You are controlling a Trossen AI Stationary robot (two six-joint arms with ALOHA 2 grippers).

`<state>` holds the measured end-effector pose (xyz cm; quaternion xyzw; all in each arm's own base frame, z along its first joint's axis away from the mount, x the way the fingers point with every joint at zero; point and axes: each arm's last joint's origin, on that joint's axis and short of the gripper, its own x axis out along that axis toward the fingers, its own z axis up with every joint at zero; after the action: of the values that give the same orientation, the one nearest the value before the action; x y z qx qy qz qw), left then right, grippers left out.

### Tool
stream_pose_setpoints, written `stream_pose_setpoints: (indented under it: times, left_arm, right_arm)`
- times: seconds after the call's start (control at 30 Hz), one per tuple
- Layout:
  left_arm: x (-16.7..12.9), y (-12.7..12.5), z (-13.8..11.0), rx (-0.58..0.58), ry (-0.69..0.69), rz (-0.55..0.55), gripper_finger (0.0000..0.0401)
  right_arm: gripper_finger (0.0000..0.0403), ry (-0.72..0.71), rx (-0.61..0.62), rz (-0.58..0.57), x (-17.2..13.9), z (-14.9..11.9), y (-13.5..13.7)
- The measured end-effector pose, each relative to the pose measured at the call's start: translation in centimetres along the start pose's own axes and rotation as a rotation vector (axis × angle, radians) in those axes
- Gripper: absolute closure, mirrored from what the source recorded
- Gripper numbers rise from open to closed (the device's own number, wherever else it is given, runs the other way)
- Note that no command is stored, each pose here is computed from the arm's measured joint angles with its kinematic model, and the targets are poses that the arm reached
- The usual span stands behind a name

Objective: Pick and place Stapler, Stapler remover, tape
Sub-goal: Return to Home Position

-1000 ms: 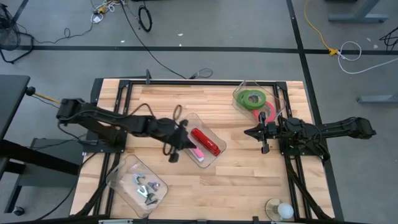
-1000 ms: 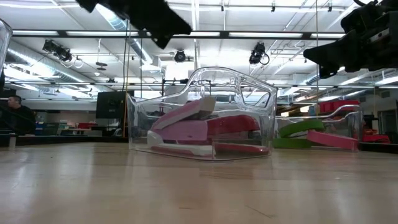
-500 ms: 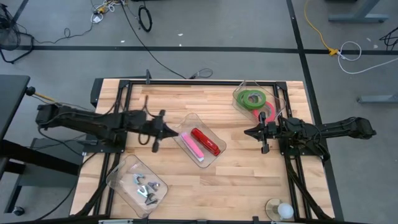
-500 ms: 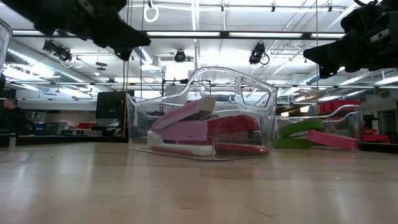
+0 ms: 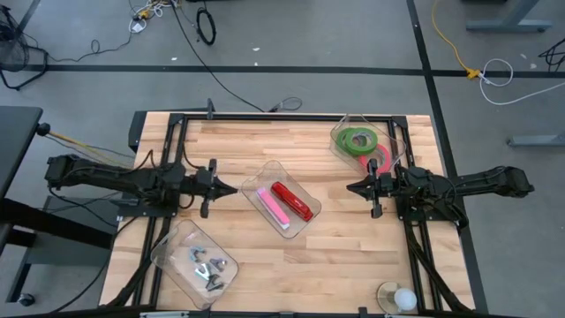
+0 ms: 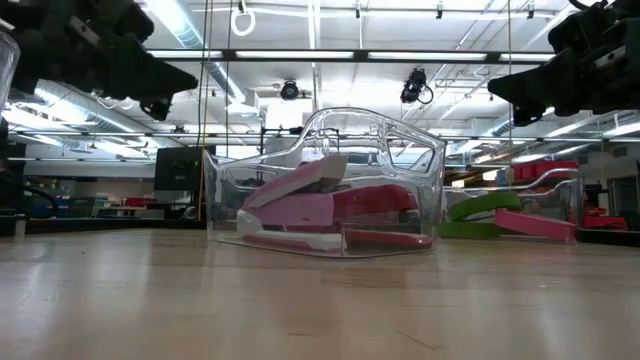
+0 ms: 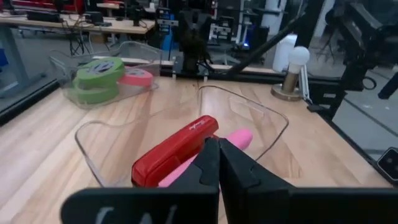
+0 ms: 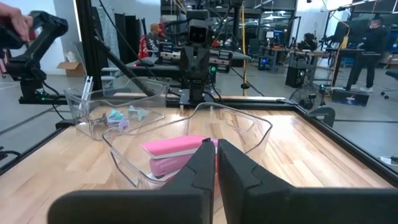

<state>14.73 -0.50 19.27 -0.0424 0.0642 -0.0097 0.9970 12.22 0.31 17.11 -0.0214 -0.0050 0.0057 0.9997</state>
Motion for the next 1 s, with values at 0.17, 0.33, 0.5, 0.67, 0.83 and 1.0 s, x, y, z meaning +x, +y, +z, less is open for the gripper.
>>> stream_pose_setpoints:
  times: [0.17,0.33,0.5,0.67,0.83,1.0]
  left_arm:
    - [-0.9,-0.2,-1.1,-0.030,-0.040,-0.011,0.0401]
    - [-1.6,-0.5,-1.8,-0.039,-0.078,-0.034,0.0401]
    - [-2.0,-0.7,-2.0,-0.049,-0.113,-0.039,0.0401]
    - [-2.5,-0.7,-2.4,-0.062,-0.164,-0.054,0.0401]
    - [-2.8,-0.8,-2.0,-0.054,-0.204,-0.061,0.0401]
    - [-3.3,-0.7,-1.6,-0.031,-0.255,-0.063,0.0401]
  right_arm:
    - [0.0381,0.000,0.000,0.000,0.0,0.0,0.0]
    - [0.0381,0.000,0.000,0.000,0.0,0.0,0.0]
    - [0.0381,0.000,0.000,0.000,0.0,0.0,0.0]
    - [0.0381,0.000,0.000,0.000,0.0,0.0,0.0]
    - [0.0381,0.000,0.000,0.000,0.0,0.0,0.0]
    - [0.0381,0.000,0.000,0.000,0.0,0.0,0.0]
